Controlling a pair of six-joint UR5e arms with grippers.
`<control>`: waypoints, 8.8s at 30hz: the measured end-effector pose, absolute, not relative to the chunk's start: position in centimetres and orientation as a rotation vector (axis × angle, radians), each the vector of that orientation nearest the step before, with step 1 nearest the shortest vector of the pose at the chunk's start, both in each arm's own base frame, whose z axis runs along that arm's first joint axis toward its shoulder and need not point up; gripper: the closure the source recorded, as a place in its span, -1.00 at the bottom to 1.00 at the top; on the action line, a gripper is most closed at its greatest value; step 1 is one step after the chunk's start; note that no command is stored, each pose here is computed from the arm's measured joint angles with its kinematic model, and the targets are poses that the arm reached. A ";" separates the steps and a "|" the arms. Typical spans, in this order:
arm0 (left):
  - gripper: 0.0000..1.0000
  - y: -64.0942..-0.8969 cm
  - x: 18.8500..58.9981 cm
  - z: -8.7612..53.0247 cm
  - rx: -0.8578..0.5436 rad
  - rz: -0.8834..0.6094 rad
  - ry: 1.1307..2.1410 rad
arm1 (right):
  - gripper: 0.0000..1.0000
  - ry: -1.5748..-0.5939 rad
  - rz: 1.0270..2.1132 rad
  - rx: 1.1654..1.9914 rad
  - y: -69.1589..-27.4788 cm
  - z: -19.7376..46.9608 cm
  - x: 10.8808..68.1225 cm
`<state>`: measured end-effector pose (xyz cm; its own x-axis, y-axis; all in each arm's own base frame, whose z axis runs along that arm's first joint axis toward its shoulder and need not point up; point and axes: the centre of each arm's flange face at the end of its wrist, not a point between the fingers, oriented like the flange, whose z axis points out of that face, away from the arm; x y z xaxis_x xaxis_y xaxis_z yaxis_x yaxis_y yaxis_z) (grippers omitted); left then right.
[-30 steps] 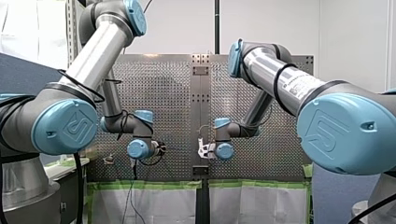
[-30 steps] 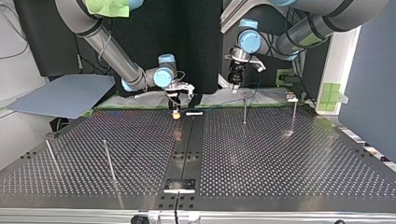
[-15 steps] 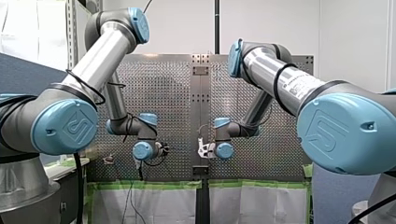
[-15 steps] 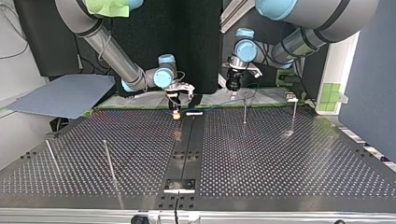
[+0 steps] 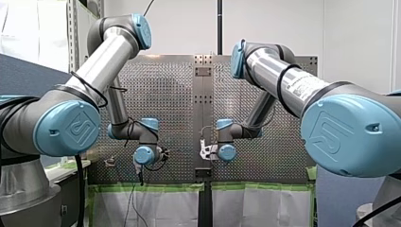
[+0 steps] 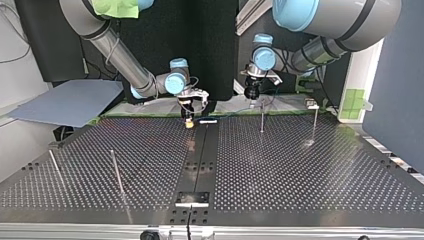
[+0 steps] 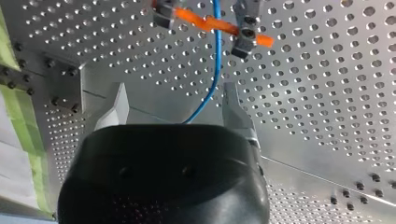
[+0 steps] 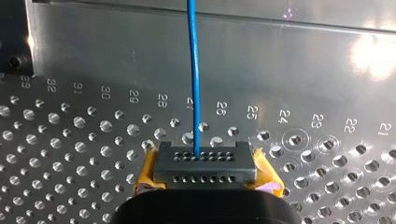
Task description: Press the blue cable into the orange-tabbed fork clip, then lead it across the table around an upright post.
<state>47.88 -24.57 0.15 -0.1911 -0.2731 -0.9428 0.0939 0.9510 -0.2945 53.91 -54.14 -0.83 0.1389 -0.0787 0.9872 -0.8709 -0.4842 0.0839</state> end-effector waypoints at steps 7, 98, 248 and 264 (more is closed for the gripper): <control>-1.00 -24.9 49.1 0.7 -0.133 -0.335 1.715 | 1.00 -0.922 1.418 1.709 -54.2 -0.8 53.9; -1.00 -24.8 52.6 0.1 -0.074 -0.158 1.705 | 1.00 -0.786 1.648 1.371 -53.0 36.7 52.5; -0.80 -40.8 55.7 30.4 -0.071 -0.537 1.524 | 1.00 -0.812 1.617 1.333 -52.7 46.1 47.8; 1.00 -41.6 57.4 36.0 -0.081 -0.569 1.498 | 1.00 -0.823 1.603 1.341 -52.7 46.4 47.2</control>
<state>57.42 -41.62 36.02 -0.0307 -0.4030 -0.9147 0.3059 0.8674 -0.3925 47.17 -52.72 46.38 -0.0455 0.2016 0.9784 -0.9124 -0.4072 0.0414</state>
